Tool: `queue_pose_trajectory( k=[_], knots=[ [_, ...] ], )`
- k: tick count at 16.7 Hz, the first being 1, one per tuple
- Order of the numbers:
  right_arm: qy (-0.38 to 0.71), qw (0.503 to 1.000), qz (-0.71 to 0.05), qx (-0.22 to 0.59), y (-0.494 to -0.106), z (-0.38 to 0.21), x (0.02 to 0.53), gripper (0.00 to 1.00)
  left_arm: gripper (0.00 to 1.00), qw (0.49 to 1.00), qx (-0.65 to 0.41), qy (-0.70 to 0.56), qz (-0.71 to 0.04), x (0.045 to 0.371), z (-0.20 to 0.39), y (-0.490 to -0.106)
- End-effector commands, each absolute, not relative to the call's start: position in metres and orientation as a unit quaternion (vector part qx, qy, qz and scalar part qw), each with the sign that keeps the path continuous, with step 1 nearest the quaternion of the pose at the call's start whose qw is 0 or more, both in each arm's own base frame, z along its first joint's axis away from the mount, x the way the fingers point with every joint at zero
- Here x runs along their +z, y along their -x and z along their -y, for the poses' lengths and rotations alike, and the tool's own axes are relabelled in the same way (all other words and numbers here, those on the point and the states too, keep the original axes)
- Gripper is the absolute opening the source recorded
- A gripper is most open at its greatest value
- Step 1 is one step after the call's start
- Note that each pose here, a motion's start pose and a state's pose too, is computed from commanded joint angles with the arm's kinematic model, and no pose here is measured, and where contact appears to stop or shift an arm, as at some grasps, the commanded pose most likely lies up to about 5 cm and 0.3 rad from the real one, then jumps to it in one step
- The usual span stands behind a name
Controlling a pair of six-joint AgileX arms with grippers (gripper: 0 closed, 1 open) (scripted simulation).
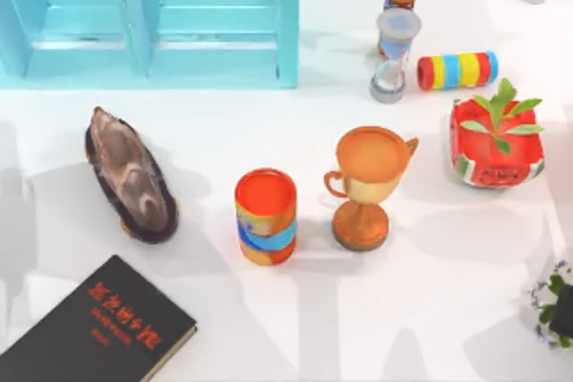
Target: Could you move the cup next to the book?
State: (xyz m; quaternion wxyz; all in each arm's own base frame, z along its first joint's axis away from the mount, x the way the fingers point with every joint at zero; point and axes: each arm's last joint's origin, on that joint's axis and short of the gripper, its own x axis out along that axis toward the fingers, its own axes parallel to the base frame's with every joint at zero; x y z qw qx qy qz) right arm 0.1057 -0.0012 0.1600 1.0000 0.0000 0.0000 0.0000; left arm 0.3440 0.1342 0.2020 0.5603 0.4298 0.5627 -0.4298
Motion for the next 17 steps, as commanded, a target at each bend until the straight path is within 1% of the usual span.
queue_pose_trajectory(
  k=[3, 7, 12, 17],
  knots=[
    [0.0, 1.0, 0.0, 0.0, -0.106, 0.001, 0.16, 1.0, 0.0, 0.589, -0.387, -0.378, -0.6, 0.206, -0.086, -0.344],
    [0.0, 1.0, 0.0, 0.0, -0.106, 0.001, 0.16, 1.0, 0.0, 0.623, -0.31, -0.288, -0.658, 0.209, -0.018, -0.328],
    [0.0, 1.0, 0.0, 0.0, -0.106, 0.001, 0.16, 1.0, 0.0, 0.662, -0.17, -0.158, -0.713, 0.214, 0.053, -0.289],
    [0.0, 1.0, 0.0, 0.0, -0.106, 0.001, 0.16, 1.0, 0.0, 0.695, -0.058, -0.058, -0.715, 0.224, 0.099, -0.245]
  ],
)
